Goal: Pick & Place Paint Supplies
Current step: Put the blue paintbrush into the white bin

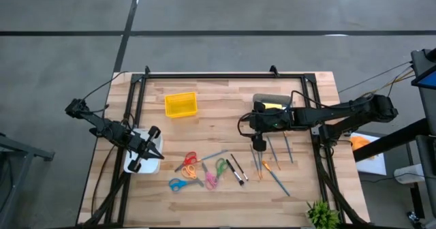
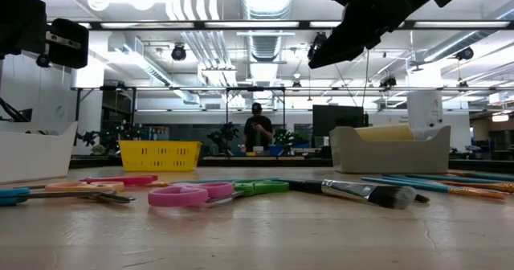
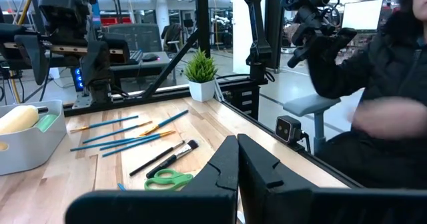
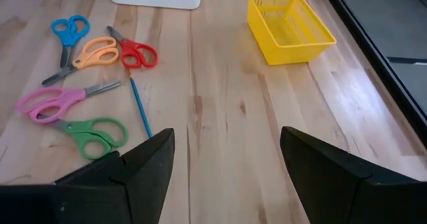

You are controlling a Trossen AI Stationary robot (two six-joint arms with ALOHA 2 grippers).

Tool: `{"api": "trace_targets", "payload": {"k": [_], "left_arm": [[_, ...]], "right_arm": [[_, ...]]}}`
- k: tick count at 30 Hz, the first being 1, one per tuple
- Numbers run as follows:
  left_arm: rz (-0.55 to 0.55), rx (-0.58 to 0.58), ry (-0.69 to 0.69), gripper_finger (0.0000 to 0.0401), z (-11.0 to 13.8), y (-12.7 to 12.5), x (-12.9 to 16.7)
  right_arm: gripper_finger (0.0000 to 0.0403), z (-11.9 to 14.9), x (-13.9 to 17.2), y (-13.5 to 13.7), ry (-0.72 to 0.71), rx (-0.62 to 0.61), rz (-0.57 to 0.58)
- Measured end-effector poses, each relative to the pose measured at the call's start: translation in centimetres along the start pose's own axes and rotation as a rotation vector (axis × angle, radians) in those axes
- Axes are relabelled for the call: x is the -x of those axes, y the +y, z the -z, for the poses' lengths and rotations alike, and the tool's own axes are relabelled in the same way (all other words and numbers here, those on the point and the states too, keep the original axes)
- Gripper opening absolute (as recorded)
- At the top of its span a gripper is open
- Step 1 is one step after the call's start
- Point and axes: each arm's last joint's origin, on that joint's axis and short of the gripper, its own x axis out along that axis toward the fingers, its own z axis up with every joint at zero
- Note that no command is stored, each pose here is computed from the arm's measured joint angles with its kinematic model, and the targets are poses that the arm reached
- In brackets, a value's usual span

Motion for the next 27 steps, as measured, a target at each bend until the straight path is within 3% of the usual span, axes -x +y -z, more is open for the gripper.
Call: {"api": "trace_targets", "payload": {"k": [19, 27], "left_arm": [[0.0, 0.007, -0.001, 0.0, -0.01, 0.0, 0.0], [0.0, 0.264, -0.002, 0.0, -0.01, 0.0, 0.0]], "right_arm": [[0.027, 0.0, 0.0, 0.0, 0.0, 0.017, 0.001], [0.027, 0.0, 0.0, -0.01, 0.0, 0.017, 0.003]]}}
